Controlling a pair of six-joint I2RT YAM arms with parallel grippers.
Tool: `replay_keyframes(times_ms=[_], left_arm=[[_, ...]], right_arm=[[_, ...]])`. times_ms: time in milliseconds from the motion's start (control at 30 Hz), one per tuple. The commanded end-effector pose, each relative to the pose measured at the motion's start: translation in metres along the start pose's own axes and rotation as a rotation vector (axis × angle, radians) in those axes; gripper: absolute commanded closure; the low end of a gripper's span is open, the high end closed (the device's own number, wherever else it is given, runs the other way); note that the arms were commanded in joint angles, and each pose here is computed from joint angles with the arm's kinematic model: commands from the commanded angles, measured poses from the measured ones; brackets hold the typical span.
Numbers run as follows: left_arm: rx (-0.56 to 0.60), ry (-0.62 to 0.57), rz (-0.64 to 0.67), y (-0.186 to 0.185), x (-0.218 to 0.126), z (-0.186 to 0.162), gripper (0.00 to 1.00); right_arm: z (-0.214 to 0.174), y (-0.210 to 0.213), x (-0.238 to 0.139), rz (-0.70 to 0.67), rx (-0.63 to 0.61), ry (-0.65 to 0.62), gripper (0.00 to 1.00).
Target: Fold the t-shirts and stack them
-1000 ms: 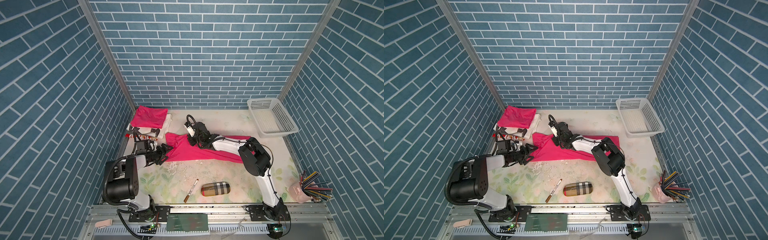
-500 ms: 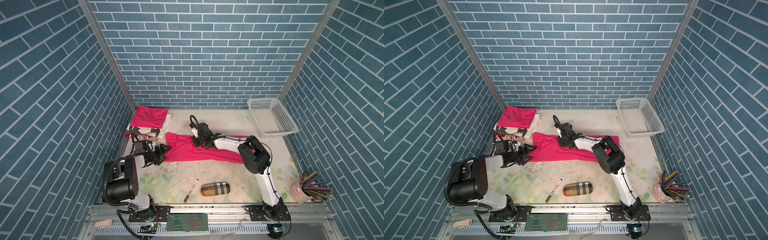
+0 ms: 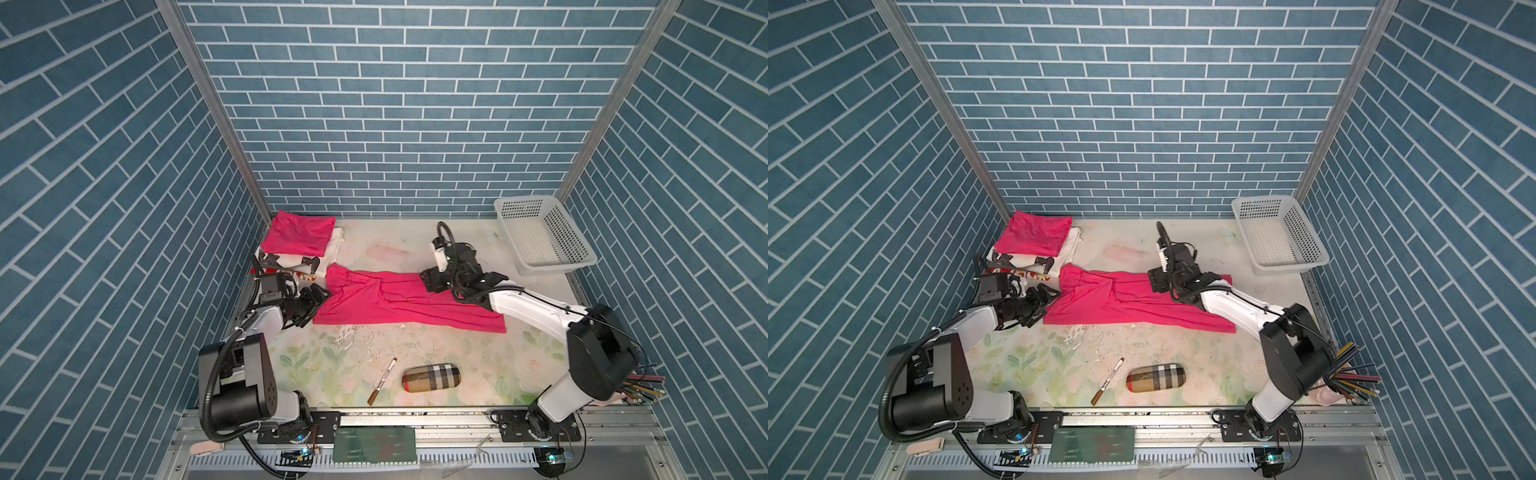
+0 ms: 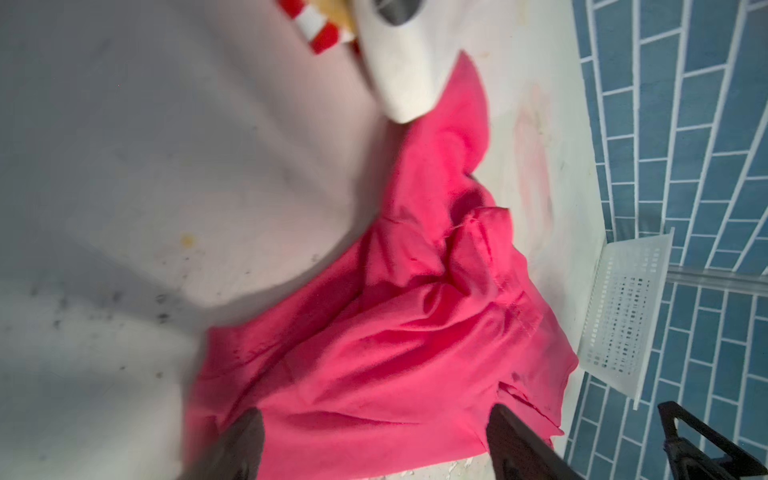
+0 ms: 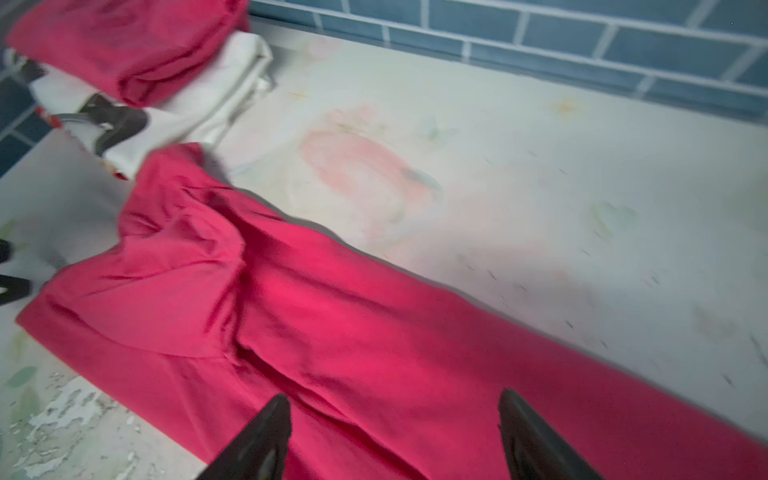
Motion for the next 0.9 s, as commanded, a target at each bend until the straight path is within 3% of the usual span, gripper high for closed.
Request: replay_keyframes(times_ms=[0, 133, 367, 633, 867], left_arm=[[0.142, -0.005, 0.105, -0.021, -0.007, -0.004, 0.14], [0.233, 0.036, 0.198, -0.029, 0.0, -0.019, 0.14], [0.189, 0.113, 0.186, -0.013, 0.016, -0.044, 0.14], [0.146, 0.115, 0.127, -0.02, 0.028, -0.044, 0.14], [0.143, 0.126, 0.116, -0.024, 0.035, -0.043, 0.14]], right_arm=[[-0.047, -0.064, -0.021, -0.172, 0.213, 0.11, 0.17], [-0.082, -0.126, -0.052, -0.275, 0.396, 0.121, 0.2], [-0.116, -0.181, -0.059, -0.304, 0.615, 0.147, 0.31], [-0.114, -0.181, -0.029, -0.201, 0.68, 0.157, 0.56], [-0.116, -0.183, -0.031, -0.221, 0.68, 0.147, 0.77]])
Point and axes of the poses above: each gripper's point midway between its finger pads, its own x axis out along the fingers, its own y axis along the line the jaws close on, z = x × y, the point moved 4 cm from there along -x, back along the fingers, and after that the axes turned 6 degrees about x, right-handed, at the moved point
